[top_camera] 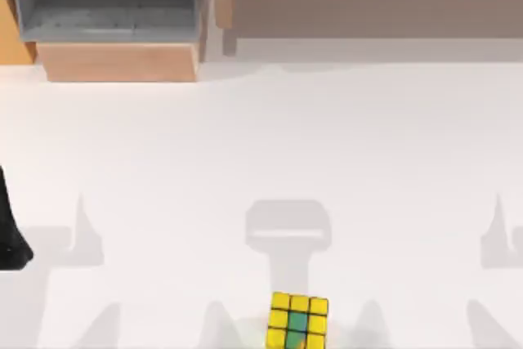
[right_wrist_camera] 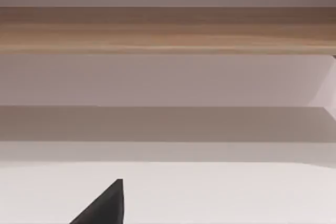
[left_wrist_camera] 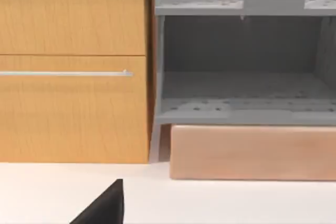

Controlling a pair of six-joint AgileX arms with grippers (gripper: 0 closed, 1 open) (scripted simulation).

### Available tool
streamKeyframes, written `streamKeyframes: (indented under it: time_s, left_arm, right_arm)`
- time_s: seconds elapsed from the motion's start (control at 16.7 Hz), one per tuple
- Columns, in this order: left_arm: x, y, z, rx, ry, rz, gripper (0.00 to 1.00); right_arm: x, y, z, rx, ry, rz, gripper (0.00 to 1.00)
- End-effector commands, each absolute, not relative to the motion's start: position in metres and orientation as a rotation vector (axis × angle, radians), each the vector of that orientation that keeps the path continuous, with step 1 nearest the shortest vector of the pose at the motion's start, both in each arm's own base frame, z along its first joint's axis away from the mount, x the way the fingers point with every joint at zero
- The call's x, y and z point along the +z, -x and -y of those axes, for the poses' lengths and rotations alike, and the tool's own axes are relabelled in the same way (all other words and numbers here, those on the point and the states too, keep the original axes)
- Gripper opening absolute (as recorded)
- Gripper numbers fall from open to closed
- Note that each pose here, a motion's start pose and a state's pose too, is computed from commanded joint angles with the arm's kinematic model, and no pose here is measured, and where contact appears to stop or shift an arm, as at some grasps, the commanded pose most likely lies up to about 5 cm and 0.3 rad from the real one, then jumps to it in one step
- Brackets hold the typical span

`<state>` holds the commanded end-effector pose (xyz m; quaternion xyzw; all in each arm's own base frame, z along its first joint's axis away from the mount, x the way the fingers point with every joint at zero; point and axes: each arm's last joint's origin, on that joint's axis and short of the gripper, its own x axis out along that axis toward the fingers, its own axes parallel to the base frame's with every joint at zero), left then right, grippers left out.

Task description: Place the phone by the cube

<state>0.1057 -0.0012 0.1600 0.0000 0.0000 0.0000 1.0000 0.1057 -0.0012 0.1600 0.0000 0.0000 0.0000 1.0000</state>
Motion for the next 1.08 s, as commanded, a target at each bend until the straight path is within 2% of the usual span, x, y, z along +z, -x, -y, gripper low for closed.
streamKeyframes:
  time_s: [0.24, 0.48, 0.78, 1.08]
  left_arm:
    - [0.164, -0.106, -0.001, 0.018, 0.000, -0.028, 1.00]
    - [0.184, -0.113, -0.010, 0.099, 0.007, -0.192, 1.00]
    - [0.206, -0.149, -0.036, 0.237, 0.065, -0.585, 1.00]
    - [0.194, -0.201, -0.085, 0.362, 0.200, -1.048, 1.00]
  right_arm:
    - [0.160, -0.106, 0.001, 0.000, 0.000, 0.000, 1.00]
    - [0.160, -0.106, 0.001, 0.000, 0.000, 0.000, 1.00]
    - [0.160, -0.106, 0.001, 0.000, 0.000, 0.000, 1.00]
    - [0.160, -0.106, 0.001, 0.000, 0.000, 0.000, 1.00]
